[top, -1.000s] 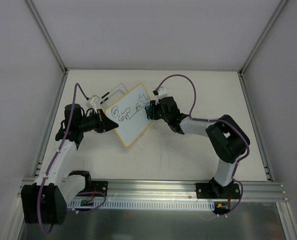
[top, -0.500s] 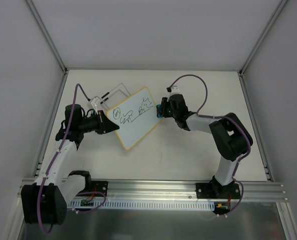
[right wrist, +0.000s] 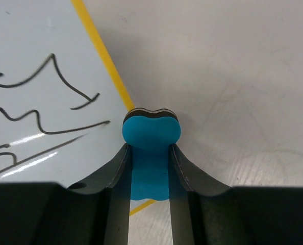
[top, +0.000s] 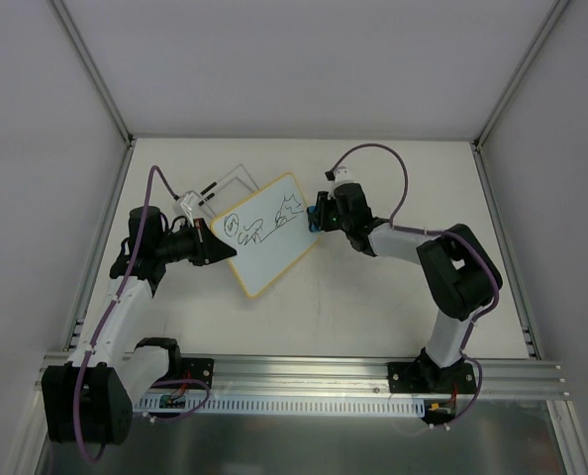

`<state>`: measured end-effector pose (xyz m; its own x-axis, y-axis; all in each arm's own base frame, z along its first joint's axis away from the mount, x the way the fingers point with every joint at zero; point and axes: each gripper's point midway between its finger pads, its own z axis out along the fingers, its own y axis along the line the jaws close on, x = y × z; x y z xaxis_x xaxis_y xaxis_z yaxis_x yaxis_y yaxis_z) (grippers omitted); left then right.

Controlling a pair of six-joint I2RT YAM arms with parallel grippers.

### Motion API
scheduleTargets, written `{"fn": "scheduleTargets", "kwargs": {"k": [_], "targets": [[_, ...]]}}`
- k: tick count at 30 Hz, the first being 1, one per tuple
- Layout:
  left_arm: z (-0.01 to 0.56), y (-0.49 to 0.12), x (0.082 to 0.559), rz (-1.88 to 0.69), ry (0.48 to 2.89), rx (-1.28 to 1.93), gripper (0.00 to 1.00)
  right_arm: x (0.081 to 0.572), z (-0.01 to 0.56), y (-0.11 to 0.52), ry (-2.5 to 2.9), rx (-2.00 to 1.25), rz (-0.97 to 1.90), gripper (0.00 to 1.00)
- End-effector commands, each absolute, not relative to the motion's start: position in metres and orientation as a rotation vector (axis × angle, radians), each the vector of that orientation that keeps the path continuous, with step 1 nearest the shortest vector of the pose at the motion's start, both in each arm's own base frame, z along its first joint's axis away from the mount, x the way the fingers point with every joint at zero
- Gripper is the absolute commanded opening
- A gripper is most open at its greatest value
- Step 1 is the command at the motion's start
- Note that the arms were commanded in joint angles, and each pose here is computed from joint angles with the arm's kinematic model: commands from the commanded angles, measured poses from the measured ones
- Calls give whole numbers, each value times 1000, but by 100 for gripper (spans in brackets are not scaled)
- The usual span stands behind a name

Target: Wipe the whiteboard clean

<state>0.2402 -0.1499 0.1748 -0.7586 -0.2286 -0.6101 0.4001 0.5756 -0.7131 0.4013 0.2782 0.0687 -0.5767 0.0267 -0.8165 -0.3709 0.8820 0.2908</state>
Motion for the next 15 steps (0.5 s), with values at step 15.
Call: {"fn": "scheduleTargets", "kwargs": {"k": [15], "targets": [[206, -167, 227, -1324, 2010, 308, 0, 429, 172, 348, 1843, -532, 652, 1]]}}
